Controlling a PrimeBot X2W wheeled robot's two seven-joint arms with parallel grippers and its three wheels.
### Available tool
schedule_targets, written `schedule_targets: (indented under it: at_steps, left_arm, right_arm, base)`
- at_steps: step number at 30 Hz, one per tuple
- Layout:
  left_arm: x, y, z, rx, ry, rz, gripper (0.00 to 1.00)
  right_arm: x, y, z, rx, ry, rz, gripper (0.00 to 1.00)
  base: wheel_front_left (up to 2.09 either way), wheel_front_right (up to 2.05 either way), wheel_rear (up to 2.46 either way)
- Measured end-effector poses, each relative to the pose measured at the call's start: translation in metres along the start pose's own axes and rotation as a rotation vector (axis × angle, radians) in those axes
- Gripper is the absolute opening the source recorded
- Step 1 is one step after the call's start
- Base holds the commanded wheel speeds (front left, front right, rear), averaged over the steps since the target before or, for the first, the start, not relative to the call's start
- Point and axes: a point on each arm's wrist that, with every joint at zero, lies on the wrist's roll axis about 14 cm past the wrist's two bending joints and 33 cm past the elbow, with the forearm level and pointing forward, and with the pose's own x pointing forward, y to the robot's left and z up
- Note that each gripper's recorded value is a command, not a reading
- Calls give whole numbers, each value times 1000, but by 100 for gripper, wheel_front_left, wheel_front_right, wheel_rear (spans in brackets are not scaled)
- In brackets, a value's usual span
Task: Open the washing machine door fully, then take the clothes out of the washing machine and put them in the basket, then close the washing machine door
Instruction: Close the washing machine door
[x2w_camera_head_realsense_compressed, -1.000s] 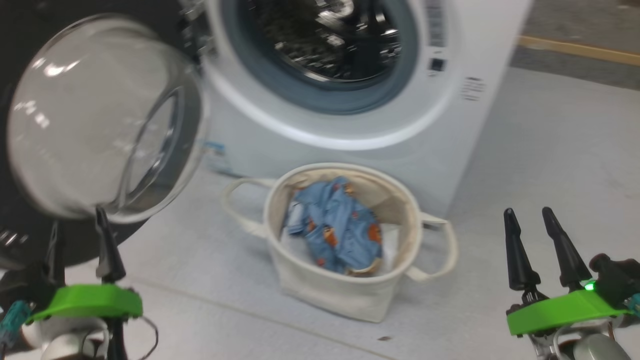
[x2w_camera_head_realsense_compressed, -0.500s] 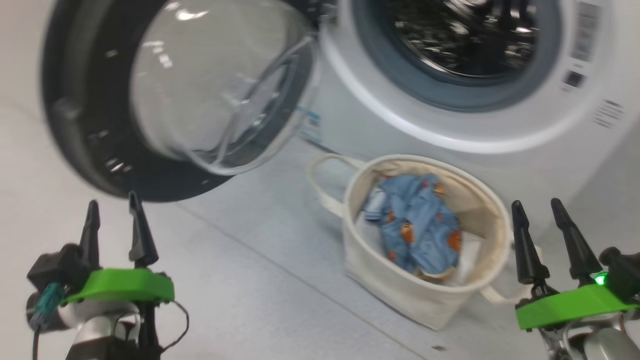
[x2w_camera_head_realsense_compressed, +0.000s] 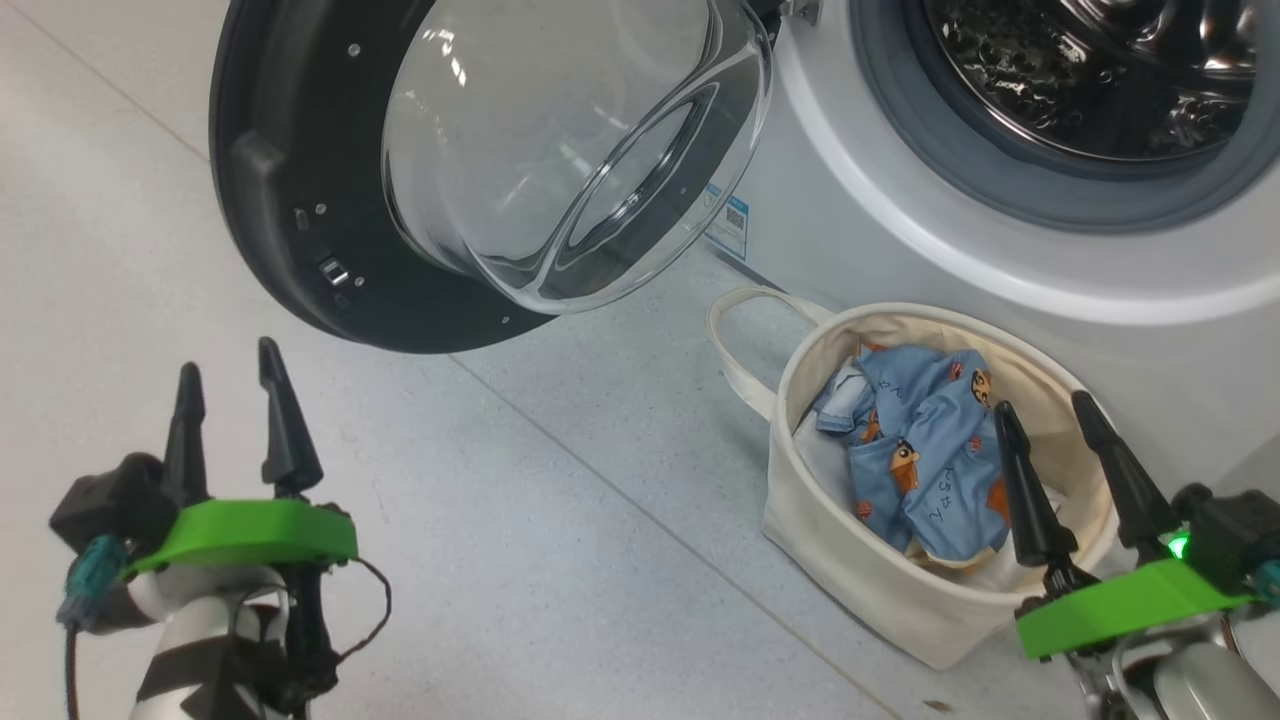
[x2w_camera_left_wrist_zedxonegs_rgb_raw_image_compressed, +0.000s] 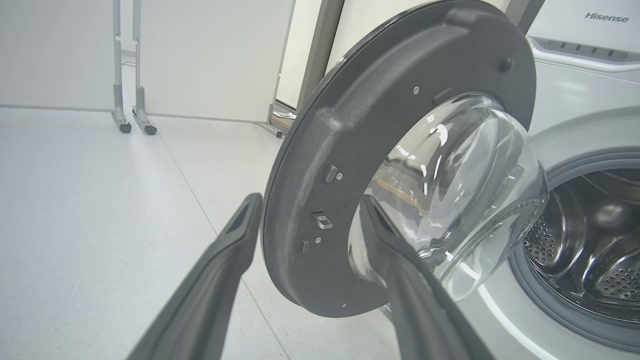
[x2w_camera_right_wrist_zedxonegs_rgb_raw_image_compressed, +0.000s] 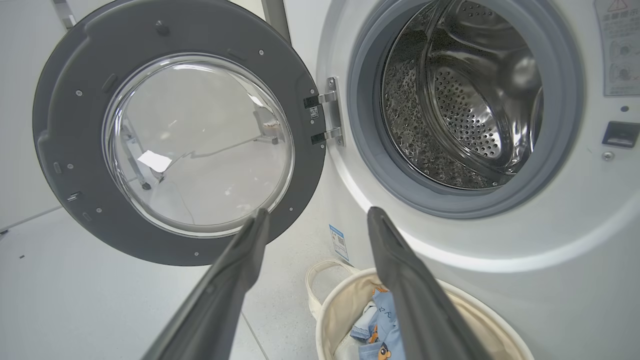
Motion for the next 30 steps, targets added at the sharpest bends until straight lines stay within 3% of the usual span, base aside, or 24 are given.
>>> schedule_targets:
  at_steps: [5,6,7,13,22,30]
  left_arm:
    - [1,7,5,-46,-17,24,100]
    - [1,9,6,-63,-18,31,9]
    - [1,11,6,-83,-20,34,0]
    - [6,25,5,-224,5,66,0]
    - [58,20,12,-644,166,34,0]
    - [96,33,25,-780,234,70,0]
  right_arm:
    - [9,1,5,-6,-15,20,100]
    - [9,1,5,-6,-14,20,100]
    - [8,0,4,-6,-8,20,100]
    - [7,-3,-7,2,19,24,100]
    - [15,-13,-23,3,58,58,100]
    - [17,-24,-30,-6,82,66,100]
  base:
    - [0,0,0]
    - [0,0,0]
    - [0,0,0]
    - [0,0,0]
    - [0,0,0]
    - [0,0,0]
